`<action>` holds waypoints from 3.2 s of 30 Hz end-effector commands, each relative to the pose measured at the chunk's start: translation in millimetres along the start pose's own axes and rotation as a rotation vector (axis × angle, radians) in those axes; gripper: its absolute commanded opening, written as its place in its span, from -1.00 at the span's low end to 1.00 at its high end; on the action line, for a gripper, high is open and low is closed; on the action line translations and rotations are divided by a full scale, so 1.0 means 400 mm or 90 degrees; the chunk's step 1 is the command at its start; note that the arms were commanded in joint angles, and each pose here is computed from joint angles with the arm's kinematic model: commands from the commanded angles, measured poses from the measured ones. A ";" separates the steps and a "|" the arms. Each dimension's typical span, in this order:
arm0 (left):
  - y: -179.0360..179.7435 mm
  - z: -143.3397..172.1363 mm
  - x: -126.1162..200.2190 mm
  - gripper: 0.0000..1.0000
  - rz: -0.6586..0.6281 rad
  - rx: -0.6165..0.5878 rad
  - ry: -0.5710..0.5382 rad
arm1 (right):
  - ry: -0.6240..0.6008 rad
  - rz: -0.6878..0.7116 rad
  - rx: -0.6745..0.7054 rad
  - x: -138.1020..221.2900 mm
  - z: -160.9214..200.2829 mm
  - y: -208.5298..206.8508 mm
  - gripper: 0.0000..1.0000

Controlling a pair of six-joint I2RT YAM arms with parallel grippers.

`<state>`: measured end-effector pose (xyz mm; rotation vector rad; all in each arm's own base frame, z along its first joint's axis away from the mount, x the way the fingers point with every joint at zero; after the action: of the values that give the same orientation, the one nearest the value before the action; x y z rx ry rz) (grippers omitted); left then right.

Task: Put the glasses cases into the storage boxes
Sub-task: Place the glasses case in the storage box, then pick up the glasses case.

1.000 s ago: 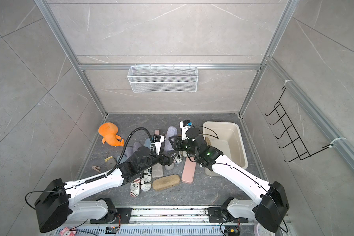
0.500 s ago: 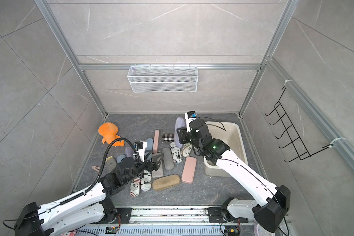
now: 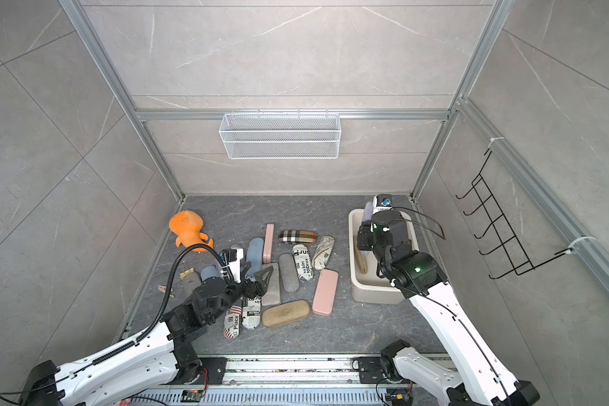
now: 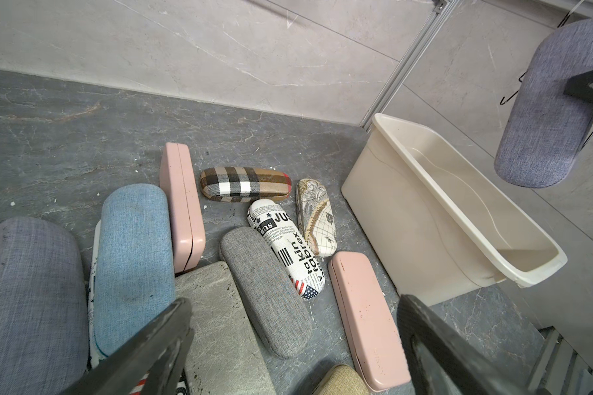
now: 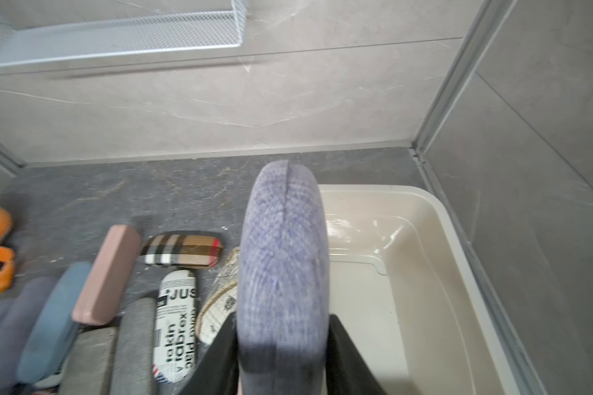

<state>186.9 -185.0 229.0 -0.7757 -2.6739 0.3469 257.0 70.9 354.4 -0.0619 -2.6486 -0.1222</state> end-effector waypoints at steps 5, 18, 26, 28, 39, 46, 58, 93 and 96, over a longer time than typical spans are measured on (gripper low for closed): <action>-0.015 -0.047 0.010 0.91 -0.003 0.008 -0.007 | 0.034 0.133 0.041 -0.082 0.052 -0.067 -0.28; -0.015 -0.053 0.003 0.90 -0.022 0.015 0.004 | 0.179 0.153 0.081 -0.355 0.137 -0.093 -0.29; 0.006 -0.034 0.008 0.89 -0.050 0.017 0.010 | 0.297 0.156 0.079 -0.467 0.210 -0.096 -0.24; 0.008 -0.031 0.010 0.89 -0.052 0.021 0.011 | 0.310 0.133 0.071 -0.484 0.225 -0.090 -0.17; 0.014 -0.032 0.009 0.89 -0.073 0.011 0.024 | 0.358 0.090 0.023 -0.523 0.258 -0.078 0.16; 0.016 -0.071 0.009 0.98 -0.108 -0.002 0.009 | 0.302 0.057 -0.014 -0.445 0.177 -0.066 0.22; 0.144 -0.045 0.079 0.95 -0.388 0.035 0.042 | 0.154 -0.044 -0.025 -0.216 0.050 0.031 0.23; 0.270 0.075 -0.257 0.62 -0.274 0.076 0.448 | 0.140 -0.181 0.045 -0.128 0.086 0.176 0.52; 0.281 0.089 -0.262 0.61 -0.292 0.070 0.460 | 0.141 -0.176 0.054 -0.124 0.083 0.176 0.51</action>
<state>302.2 -152.8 128.4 -0.1483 -2.0143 0.0957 292.7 141.7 302.2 0.3136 -2.4191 -0.1126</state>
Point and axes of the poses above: each gripper's point midway between its finger pads, its own x axis back along the fingers, its own y axis along the line the jaws close on, z = x × y, the point moved 6 cm from there along x, back along the fingers, and after that the axes turned 4 degrees about -x, right-handed, at the moved point
